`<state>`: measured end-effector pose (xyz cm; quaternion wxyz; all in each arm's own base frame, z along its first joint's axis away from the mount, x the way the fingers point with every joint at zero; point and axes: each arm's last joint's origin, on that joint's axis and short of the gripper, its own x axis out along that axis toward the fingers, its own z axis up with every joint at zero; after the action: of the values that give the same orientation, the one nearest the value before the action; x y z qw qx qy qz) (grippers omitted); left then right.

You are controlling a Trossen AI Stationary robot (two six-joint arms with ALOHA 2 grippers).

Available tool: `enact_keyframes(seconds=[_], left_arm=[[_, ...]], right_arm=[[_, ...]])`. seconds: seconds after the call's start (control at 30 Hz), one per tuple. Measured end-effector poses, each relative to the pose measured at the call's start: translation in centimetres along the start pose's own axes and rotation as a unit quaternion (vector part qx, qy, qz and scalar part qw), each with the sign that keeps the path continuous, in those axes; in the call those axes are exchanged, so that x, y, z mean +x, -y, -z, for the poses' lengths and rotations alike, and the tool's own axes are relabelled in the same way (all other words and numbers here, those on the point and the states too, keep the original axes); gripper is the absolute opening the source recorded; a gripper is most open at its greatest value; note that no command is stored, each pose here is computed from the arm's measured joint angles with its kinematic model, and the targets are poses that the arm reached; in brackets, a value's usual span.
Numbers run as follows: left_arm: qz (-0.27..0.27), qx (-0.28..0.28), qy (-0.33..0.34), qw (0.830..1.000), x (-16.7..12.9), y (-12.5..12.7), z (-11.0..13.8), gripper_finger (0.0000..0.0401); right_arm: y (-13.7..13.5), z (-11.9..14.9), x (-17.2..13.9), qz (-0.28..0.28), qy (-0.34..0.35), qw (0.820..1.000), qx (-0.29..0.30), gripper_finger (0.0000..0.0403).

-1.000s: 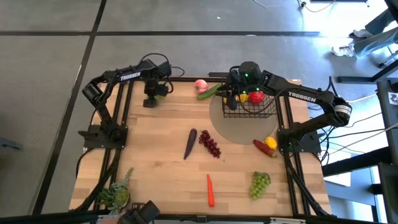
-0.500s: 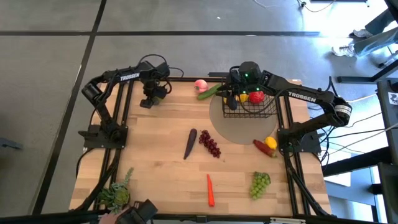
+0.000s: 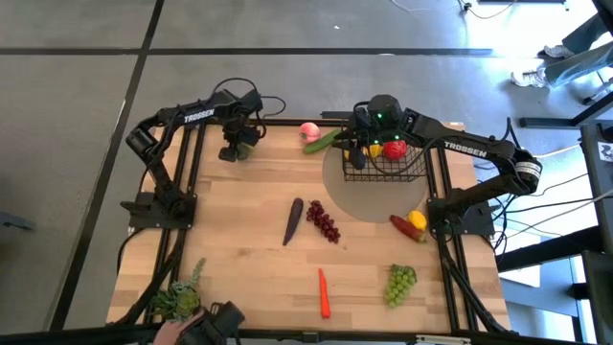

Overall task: Build produce basket
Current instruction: Put the green lime into the black wire basket

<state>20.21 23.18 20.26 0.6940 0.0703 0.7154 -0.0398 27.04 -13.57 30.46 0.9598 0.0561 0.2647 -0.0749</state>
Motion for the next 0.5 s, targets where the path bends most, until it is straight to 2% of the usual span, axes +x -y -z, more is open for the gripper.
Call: enact_keyframes(seconds=[0.5], left_arm=[[-0.008, 0.007, 0.016, 1.000, 1.6, 0.1, 0.3, 0.0293]], right_arm=[[0.0, 0.0, 0.0, 0.000, 0.000, 1.000, 0.000, 0.0118]])
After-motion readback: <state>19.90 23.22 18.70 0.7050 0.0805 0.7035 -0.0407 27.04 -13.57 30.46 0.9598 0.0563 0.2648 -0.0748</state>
